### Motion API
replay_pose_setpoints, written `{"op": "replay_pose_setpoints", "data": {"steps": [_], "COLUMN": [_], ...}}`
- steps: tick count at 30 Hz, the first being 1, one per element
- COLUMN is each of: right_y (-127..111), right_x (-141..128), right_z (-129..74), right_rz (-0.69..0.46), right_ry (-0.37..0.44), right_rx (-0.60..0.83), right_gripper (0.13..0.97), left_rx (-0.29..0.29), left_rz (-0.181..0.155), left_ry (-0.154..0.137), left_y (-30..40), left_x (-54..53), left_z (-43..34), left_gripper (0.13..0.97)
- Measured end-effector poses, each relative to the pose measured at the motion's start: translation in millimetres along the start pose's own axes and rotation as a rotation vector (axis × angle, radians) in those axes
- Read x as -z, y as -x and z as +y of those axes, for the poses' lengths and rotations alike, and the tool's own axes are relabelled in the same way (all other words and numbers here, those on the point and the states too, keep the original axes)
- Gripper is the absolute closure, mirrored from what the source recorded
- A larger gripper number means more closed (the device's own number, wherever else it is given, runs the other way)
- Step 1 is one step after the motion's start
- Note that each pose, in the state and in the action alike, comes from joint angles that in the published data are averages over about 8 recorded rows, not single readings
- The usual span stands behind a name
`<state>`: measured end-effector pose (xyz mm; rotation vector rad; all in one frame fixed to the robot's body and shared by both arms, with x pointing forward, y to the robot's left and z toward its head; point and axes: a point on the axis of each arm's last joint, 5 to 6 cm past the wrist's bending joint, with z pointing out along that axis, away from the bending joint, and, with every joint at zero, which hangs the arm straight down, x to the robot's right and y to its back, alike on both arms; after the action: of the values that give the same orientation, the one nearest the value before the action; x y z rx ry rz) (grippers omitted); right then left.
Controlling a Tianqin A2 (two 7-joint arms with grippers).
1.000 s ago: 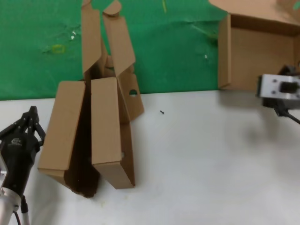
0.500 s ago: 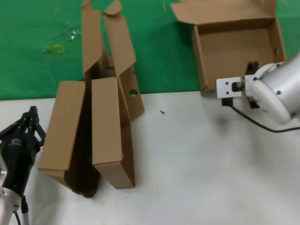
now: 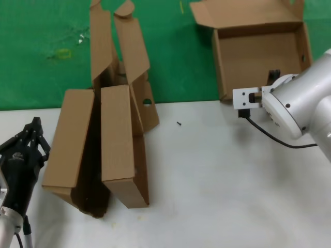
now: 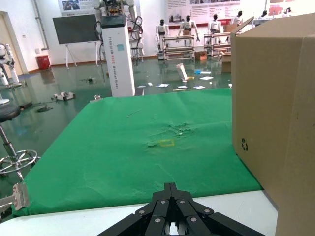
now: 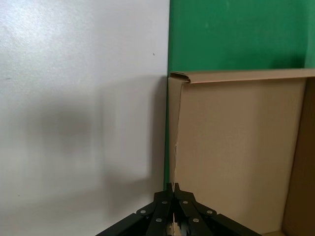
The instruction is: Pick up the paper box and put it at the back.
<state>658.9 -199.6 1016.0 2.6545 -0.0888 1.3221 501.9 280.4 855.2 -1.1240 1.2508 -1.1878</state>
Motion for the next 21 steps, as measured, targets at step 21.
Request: {"op": "replay_pose_setpoints", "data": {"steps": [21], "right_y": [-24.0], "right_x": [46.0], "right_z": [10.5], "right_rz": [0.076], "right_ry": [-0.061], "right_rx": [-0.114], "right_gripper": [0.830], "left_rx": [0.000], "left_rz": [0.000], "left_ry": [0.000], "left_y": [0.0], "left_x": [0.0], "left_z": [0.0], "left_gripper": [0.954]}}
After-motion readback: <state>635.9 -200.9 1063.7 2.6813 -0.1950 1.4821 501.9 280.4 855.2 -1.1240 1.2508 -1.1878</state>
